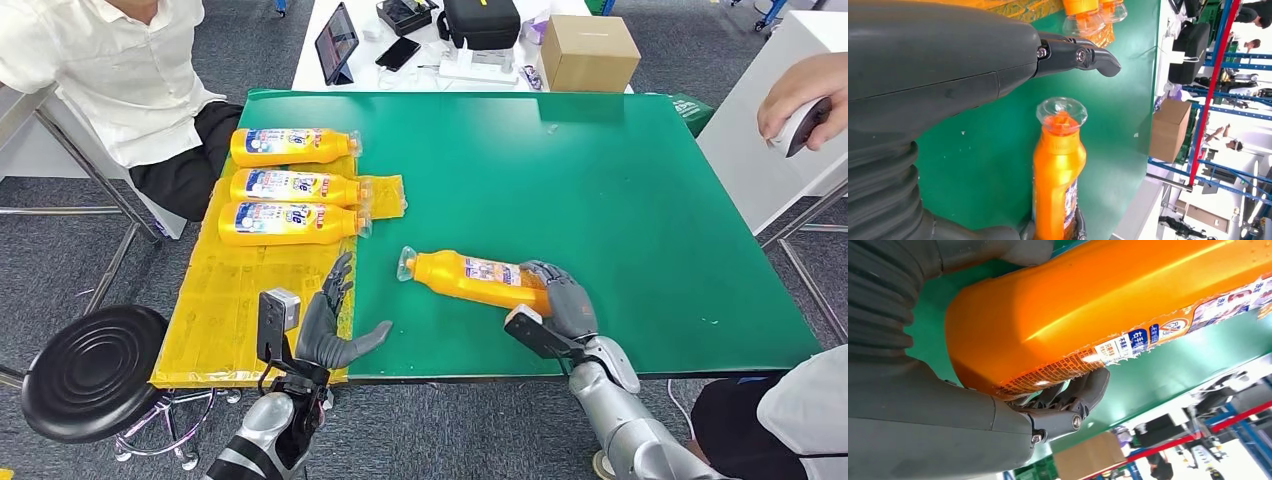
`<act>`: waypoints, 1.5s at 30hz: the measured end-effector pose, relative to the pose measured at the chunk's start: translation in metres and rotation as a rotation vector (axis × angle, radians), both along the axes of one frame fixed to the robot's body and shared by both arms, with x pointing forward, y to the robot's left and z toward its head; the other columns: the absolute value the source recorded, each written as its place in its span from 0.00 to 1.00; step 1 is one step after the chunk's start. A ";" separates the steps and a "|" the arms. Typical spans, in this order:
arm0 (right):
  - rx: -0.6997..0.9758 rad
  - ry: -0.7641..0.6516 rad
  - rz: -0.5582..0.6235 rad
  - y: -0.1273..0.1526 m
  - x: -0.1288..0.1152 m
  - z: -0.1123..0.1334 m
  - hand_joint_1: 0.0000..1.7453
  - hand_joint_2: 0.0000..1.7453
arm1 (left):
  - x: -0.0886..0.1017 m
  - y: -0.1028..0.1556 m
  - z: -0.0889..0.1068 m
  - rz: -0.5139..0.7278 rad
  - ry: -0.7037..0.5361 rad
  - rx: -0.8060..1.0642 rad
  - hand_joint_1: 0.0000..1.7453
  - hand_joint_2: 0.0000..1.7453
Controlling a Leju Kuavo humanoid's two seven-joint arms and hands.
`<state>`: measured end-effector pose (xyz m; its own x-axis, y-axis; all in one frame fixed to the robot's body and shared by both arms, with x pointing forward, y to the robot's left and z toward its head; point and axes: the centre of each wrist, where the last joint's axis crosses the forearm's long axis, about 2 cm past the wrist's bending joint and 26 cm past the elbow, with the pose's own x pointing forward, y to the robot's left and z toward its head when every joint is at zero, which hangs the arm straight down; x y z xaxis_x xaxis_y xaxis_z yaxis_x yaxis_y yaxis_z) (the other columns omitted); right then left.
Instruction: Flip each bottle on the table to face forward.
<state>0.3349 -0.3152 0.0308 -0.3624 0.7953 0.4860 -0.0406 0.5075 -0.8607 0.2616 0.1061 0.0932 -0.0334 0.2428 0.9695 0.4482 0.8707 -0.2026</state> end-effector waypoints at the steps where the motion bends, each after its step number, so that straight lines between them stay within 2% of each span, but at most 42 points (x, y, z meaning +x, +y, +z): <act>1: -0.011 -0.006 0.007 0.001 -0.001 0.000 0.65 1.00 | -0.001 0.001 0.000 0.001 -0.001 0.000 0.00 1.00; 3: -0.046 -0.025 0.015 0.003 -0.002 -0.001 0.99 1.00 | -0.002 0.002 0.000 0.004 -0.001 0.002 0.00 1.00; 7: -0.078 -0.039 0.014 0.004 -0.003 -0.001 1.00 1.00 | -0.002 0.003 0.000 0.006 -0.001 0.005 0.00 1.00; 19: 0.007 -0.030 0.012 0.009 -0.004 -0.002 1.00 1.00 | -0.003 0.005 -0.001 -0.010 0.031 -0.018 0.00 1.00; 20: 0.005 -0.031 0.015 0.009 -0.004 -0.002 0.97 1.00 | -0.003 0.005 -0.001 -0.012 0.034 -0.022 0.00 1.00; 24: -0.023 -0.044 0.022 0.010 -0.003 -0.001 0.32 1.00 | -0.003 0.005 -0.001 -0.017 0.039 -0.028 0.00 1.00; 26: -0.051 -0.050 0.018 0.011 -0.002 0.000 0.29 1.00 | -0.003 0.005 -0.001 -0.019 0.040 -0.029 0.00 1.00; 30: -0.087 -0.056 0.010 0.012 -0.002 0.001 0.00 1.00 | -0.003 0.005 -0.001 -0.022 0.041 -0.029 0.00 1.00; 45: -0.205 -0.060 -0.008 0.014 0.000 0.002 0.00 1.00 | -0.003 0.007 -0.003 -0.024 0.049 -0.015 0.00 1.00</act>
<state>0.3352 -0.3014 0.0329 -0.3793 0.8782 0.2915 0.0172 0.3217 -0.9467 0.2586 0.1135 0.0905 0.0205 0.2575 0.9661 0.4584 0.8563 -0.2379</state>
